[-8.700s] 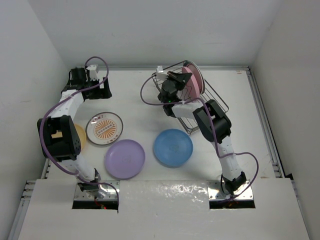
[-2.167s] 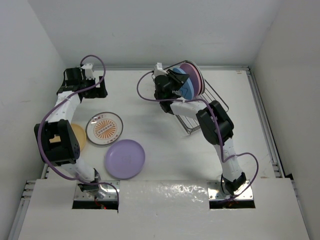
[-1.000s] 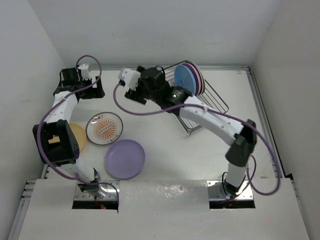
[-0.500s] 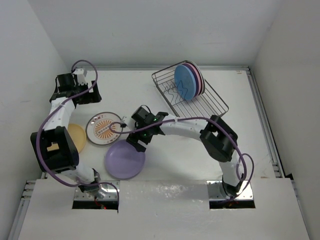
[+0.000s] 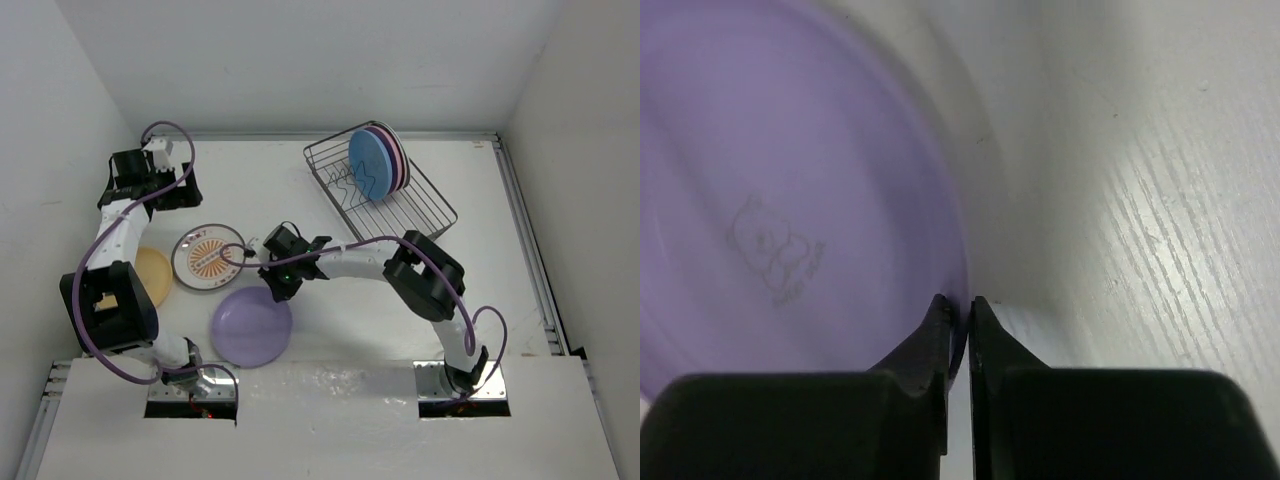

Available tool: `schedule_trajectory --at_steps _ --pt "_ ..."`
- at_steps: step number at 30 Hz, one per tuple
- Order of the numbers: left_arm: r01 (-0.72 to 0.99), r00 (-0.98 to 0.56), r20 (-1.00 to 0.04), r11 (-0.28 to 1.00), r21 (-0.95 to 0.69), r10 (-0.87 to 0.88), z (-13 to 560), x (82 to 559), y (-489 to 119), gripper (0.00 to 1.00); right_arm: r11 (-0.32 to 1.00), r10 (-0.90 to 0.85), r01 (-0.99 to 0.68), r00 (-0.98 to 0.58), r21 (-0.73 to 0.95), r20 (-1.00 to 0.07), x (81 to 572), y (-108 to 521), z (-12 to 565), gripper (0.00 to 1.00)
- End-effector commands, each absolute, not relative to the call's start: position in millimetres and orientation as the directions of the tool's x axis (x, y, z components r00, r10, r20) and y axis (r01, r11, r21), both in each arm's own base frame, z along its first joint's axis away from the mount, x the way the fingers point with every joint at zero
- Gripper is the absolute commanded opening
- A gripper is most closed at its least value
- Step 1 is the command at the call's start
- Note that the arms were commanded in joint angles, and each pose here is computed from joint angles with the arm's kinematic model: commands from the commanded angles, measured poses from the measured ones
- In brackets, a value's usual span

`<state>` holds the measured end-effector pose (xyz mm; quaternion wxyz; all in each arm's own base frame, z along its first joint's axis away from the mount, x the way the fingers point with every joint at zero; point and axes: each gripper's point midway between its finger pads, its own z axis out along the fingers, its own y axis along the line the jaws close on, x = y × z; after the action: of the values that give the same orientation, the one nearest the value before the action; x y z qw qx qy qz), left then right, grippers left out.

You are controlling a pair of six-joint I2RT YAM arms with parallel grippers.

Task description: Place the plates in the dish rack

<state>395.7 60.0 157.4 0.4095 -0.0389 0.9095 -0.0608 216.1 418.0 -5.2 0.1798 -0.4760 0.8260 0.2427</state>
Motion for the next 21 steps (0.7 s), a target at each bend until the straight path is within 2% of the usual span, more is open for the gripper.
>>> schedule_trajectory --at_steps 1,6,9,13,16,21 --pt "-0.006 -0.609 -0.787 0.992 -0.122 -0.1 176.4 398.9 61.0 0.98 0.505 -0.669 -0.826 -0.557 0.249 -0.492 215.7 413.1 -14.0 0.02" --pt "-0.002 -0.613 -0.784 0.993 -0.121 -0.097 175.1 399.2 61.0 0.98 0.509 -0.698 -0.834 -0.544 0.212 -0.466 221.8 404.1 5.2 0.0" --pt "-0.003 -0.615 -0.782 0.993 -0.122 -0.097 174.0 400.2 61.3 0.97 0.494 -0.701 -0.858 -0.489 0.141 -0.519 232.3 400.1 43.2 0.0" --pt "-0.014 -0.617 -0.781 0.993 -0.114 -0.098 174.7 401.7 64.1 0.97 0.489 -0.643 -0.872 -0.386 0.033 -0.661 256.1 401.2 140.3 0.0" --pt "-0.014 -0.617 -0.781 0.994 -0.111 -0.096 175.9 402.2 64.6 0.97 0.536 -0.606 -0.844 -0.369 -0.02 -0.705 277.0 385.5 190.4 0.0" --pt "-0.014 -0.626 -0.773 0.993 -0.12 -0.102 171.5 401.0 63.3 0.97 0.713 -0.549 -0.682 -0.403 -0.159 -0.732 331.3 319.6 255.9 0.0"
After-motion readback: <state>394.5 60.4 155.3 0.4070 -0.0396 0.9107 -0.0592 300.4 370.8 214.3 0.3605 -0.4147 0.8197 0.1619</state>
